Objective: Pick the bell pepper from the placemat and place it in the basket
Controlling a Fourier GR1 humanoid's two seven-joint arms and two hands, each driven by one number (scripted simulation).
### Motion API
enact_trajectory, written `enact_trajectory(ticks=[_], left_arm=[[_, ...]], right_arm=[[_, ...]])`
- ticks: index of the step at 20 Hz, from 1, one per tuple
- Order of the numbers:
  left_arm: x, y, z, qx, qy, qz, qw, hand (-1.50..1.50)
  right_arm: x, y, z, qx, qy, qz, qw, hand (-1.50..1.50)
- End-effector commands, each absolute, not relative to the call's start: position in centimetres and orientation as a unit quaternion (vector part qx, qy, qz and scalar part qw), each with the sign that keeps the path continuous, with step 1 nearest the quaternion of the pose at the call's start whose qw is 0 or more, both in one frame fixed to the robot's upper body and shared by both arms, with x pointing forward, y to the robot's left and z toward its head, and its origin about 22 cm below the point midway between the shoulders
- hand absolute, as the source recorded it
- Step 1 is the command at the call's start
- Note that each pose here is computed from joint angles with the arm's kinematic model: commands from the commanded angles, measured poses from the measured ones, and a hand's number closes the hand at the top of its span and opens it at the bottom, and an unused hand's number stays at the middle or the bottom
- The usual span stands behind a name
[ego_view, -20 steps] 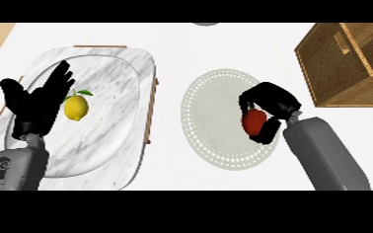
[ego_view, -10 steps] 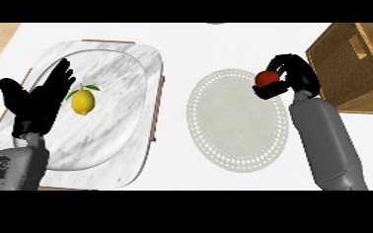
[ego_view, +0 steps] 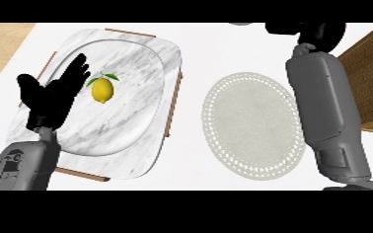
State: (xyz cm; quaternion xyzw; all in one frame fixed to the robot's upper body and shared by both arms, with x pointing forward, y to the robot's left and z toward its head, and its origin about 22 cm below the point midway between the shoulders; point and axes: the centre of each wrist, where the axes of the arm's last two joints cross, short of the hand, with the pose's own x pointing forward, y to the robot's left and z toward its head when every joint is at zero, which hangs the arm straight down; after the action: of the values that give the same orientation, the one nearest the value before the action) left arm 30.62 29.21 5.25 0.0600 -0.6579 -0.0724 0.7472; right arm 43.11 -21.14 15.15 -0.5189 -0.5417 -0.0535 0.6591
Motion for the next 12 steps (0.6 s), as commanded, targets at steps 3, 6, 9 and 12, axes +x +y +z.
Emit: enact_trajectory(ticks=[3,6,9,12], left_arm=[[31.2,28.6,6.1,0.048,-0.665,-0.091,0.740,0.00],[31.5,27.8,6.0,0.046,-0.662,-0.090,0.743,0.00],[31.6,28.0,5.9,0.041,-0.657,-0.096,0.747,0.00],[31.8,27.1,5.6,0.041,-0.659,-0.089,0.746,0.00]], right_arm=[[45.4,-21.4,21.1,-0.599,-0.504,-0.172,0.598,1.50],[46.1,-20.6,22.8,-0.627,-0.474,-0.195,0.587,1.50],[46.7,-20.9,25.8,-0.656,-0.441,-0.196,0.580,1.50],[47.0,-21.5,28.0,-0.680,-0.423,-0.208,0.562,1.50]])
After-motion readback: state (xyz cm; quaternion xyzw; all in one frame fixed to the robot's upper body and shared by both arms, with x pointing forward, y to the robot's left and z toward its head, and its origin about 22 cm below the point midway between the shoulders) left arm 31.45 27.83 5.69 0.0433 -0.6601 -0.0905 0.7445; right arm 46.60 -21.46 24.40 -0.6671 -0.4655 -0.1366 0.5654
